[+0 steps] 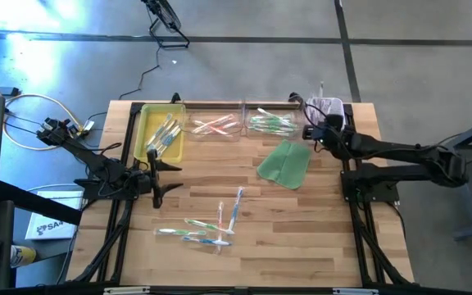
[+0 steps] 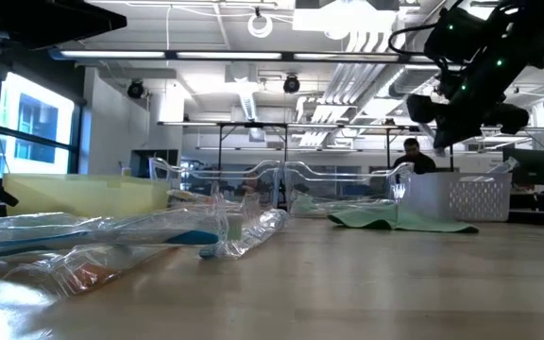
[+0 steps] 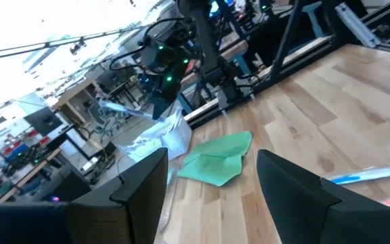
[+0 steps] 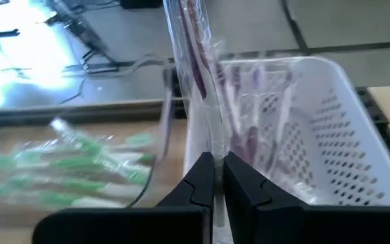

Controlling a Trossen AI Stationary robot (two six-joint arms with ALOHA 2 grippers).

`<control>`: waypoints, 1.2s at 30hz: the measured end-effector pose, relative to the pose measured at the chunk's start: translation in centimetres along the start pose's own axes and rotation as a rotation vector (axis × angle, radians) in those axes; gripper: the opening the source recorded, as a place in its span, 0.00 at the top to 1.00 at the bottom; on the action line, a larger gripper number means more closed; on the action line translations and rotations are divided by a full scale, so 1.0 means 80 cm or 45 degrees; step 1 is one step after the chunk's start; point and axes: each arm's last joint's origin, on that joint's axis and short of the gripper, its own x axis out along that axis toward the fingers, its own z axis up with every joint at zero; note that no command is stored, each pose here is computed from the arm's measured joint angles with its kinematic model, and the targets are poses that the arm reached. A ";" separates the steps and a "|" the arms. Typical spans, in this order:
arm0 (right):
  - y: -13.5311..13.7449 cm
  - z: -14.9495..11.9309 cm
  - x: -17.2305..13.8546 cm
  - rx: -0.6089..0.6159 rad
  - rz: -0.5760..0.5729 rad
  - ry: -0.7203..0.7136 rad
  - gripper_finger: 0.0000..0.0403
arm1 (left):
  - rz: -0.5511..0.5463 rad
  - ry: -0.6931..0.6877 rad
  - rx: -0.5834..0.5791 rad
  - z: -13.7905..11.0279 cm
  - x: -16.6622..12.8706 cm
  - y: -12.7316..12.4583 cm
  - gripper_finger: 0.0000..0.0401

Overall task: Pick & Place Toothbrushes
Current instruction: Put the purple toothbrush into the white bin

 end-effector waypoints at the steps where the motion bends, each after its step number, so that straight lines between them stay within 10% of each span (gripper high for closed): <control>1: -0.001 0.001 0.001 0.004 -0.010 0.001 0.98 | 0.005 0.003 0.000 0.000 0.000 0.000 0.45; 36: 0.000 -0.017 0.053 -0.031 -0.160 0.190 0.97 | 0.005 0.013 0.002 -0.001 0.000 0.000 0.45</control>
